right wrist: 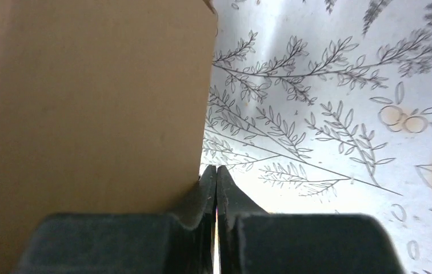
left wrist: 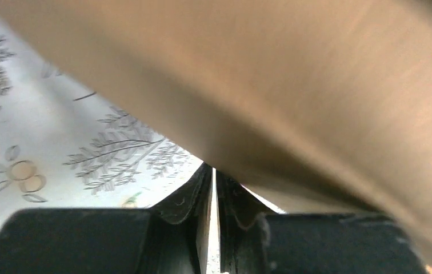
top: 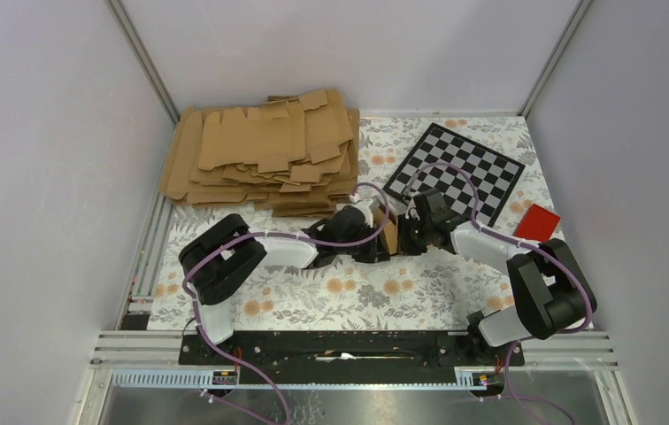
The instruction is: Fold the paper box
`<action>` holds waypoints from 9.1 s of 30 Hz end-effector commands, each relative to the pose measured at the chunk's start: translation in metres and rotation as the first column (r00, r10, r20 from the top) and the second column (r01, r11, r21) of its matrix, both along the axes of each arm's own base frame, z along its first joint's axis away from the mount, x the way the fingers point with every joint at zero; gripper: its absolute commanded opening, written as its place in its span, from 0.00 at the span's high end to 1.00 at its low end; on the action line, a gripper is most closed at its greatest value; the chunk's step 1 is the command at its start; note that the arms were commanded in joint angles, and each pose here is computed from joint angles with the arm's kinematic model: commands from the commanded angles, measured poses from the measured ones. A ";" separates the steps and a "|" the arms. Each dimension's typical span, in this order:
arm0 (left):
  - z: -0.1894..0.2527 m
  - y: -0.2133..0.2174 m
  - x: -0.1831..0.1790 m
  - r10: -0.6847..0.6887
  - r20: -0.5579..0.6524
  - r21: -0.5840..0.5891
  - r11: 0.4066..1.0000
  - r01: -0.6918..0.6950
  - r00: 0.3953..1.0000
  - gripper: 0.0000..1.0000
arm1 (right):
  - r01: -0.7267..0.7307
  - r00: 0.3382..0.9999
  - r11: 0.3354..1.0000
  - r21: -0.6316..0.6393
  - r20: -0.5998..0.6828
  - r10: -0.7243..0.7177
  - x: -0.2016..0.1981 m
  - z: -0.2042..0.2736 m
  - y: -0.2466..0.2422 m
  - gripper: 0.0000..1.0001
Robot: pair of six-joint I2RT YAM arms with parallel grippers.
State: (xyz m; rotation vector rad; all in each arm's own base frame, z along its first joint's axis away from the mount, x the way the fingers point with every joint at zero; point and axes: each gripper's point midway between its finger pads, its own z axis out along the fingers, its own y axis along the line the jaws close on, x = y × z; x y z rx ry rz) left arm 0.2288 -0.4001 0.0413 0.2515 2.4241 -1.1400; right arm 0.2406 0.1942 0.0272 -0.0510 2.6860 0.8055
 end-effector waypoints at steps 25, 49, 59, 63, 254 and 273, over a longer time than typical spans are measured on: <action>0.024 0.040 -0.002 0.004 0.134 0.113 0.993 -0.019 0.991 0.85 | -0.046 0.993 0.939 -0.342 0.084 0.080 -0.008 0.004 -0.024 1.00; 0.047 0.038 0.017 0.000 0.198 -0.075 0.997 0.015 0.980 0.72 | 0.022 0.974 0.977 -0.211 0.226 0.027 0.019 0.049 0.003 0.80; 0.055 0.016 0.007 -0.108 0.163 -0.125 0.984 0.129 0.981 0.71 | -0.094 0.978 0.990 -0.104 0.174 0.111 0.001 0.044 0.036 0.72; 0.050 0.015 0.001 -0.140 0.128 -0.106 0.982 0.154 0.982 0.72 | -0.112 0.977 0.989 -0.096 0.171 0.127 -0.006 0.044 0.037 0.69; 0.018 0.161 -0.028 0.229 -0.040 -0.151 0.961 -0.232 0.973 0.45 | 0.097 0.990 0.985 0.140 0.085 -0.109 -0.032 0.023 0.002 0.65; 0.013 0.140 -0.029 0.170 -0.048 -0.134 0.975 -0.175 0.984 0.47 | 0.085 0.996 0.992 0.090 0.015 -0.087 -0.042 -0.009 -0.002 0.79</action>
